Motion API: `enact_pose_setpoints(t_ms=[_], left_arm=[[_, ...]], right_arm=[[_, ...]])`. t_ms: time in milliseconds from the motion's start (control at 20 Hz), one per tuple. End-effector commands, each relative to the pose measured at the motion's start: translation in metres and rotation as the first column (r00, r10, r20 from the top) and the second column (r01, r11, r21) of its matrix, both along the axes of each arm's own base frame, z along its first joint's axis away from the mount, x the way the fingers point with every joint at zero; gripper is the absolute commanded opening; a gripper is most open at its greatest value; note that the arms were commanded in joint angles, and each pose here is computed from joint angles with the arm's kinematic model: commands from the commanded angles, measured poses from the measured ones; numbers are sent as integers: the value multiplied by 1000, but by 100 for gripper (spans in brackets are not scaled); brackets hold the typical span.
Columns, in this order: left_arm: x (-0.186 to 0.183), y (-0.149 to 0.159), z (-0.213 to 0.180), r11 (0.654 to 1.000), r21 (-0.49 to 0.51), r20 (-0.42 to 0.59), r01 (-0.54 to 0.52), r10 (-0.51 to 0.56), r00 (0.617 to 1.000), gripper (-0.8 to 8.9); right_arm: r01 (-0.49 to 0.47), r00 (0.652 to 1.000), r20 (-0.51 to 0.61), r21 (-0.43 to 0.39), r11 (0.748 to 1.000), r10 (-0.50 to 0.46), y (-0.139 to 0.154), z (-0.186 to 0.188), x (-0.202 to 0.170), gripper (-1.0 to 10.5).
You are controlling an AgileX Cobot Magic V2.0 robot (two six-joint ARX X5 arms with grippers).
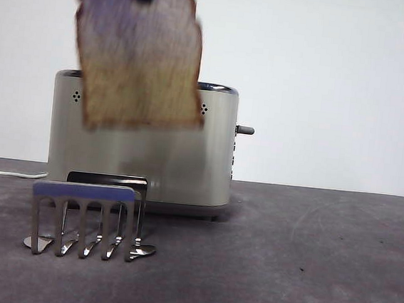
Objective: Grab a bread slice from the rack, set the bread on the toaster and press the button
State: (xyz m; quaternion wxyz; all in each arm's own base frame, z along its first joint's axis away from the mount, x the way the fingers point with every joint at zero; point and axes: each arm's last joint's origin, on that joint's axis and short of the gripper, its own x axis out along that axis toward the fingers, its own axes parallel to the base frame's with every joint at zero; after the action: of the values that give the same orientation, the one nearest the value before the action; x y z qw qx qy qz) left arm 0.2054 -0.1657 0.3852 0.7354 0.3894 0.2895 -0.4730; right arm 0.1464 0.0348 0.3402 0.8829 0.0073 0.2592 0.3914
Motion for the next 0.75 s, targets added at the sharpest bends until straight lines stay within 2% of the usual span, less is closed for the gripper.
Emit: enact_pose_setpoints(t_ms=[50, 150, 350, 500, 750], left_arm=[[-4, 6, 35, 999, -5, 151, -33, 33, 988, -9], [-7, 11, 61, 999, 2, 281, -50, 48, 959, -9], [-2, 17, 74, 999, 52, 414, -12, -10, 910, -9], [14, 17, 67, 994, 105, 424, -5, -41, 905, -9], [43, 14, 48, 991, 131, 361, -14, -35, 932, -9]], right_arm=[[-9, 1000, 7, -3, 1000, 9, 1, 0, 0, -11], [-9, 1000, 7, -3, 1000, 9, 1, 0, 0, -11], [-9, 1000, -3, -4, 1000, 9, 0, -1, 0, -12], [-9, 1000, -7, -4, 1000, 9, 0, -1, -1, -11], [-9, 1000, -12, -5, 1000, 9, 0, -1, -1, -11]])
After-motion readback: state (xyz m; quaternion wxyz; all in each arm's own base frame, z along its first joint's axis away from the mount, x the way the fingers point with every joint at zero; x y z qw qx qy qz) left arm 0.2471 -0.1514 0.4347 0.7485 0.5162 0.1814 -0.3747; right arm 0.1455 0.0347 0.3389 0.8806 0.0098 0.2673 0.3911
